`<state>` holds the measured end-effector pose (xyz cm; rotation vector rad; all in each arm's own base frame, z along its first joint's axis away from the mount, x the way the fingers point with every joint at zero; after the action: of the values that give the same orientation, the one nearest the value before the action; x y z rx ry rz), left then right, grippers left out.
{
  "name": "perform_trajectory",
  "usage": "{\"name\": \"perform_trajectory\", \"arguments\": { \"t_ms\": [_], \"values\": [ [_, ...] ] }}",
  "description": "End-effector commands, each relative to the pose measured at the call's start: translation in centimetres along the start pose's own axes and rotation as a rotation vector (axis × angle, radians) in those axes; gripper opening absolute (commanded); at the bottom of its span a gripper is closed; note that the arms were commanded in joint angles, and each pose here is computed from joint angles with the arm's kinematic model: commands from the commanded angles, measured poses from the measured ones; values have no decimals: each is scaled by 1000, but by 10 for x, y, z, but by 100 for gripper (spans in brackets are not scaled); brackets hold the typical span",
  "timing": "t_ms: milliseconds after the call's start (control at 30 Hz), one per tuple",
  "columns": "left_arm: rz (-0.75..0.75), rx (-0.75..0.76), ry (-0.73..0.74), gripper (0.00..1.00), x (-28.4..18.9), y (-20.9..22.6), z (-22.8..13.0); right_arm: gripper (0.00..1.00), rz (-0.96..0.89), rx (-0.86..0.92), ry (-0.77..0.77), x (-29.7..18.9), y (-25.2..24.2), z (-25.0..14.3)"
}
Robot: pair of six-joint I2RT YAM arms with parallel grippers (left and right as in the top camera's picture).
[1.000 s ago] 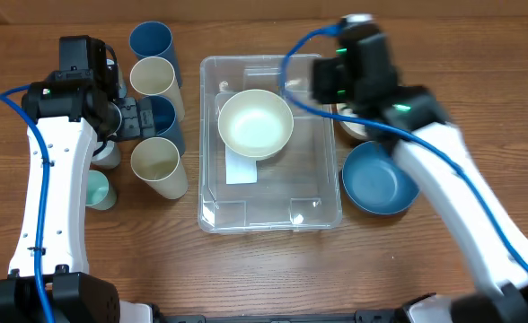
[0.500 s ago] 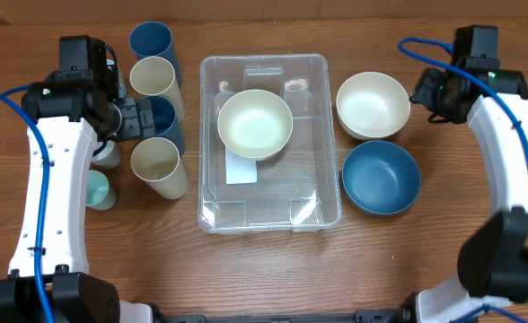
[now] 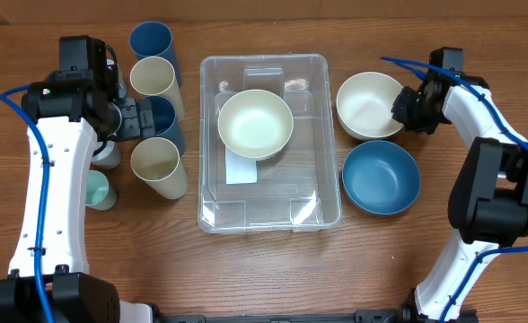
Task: Pack container
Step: 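Move right gripper to the other cream bowl and grasp rim, then lift the second cream bowl and stack it into the bin bowl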
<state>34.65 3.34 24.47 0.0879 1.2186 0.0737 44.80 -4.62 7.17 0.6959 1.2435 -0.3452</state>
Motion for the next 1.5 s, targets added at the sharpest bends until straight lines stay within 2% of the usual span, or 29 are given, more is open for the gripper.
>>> {"name": "perform_trajectory", "arguments": {
  "t_ms": [0,67,200,467,667,833,967,1133,1300,1467],
  "values": [
    [8,13,-17,100,-3,3,5,11,20,7,-25,-5,0,7],
    [8,13,-17,100,-3,3,5,4,21,13,-30,-7,-2,10],
    [8,13,-17,100,-3,3,5,4,8,27,-58,-17,-7,18],
    [8,13,-17,100,-3,3,6,4,85,17,-183,-103,19,26],
    [8,13,-17,100,-3,3,5,4,251,-122,-337,-214,71,-20],
    [9,13,-18,100,-3,3,5,4,382,-299,-370,-262,119,-84],
    [8,13,-17,100,-3,3,5,4,378,-447,-325,-248,153,-134],
    [8,13,-17,100,-3,3,5,4,298,-542,-208,-191,175,-170],
    [8,13,-17,100,-3,3,5,4,230,-577,-107,-124,190,-182],
    [9,13,-18,100,-3,3,5,4,239,-611,-110,-90,203,-180]
  ]
}}
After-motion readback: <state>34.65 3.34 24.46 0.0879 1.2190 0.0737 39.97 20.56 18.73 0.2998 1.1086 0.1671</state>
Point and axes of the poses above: each gripper's point midway between its finger pads, its own x axis out along the fingers, its own y axis along the line the jaws close on, z = x × y, the point moved 5 cm from there along -x, back along the fingers, and after that the axes turned 11 degrees about x, right-handed, at the moved point
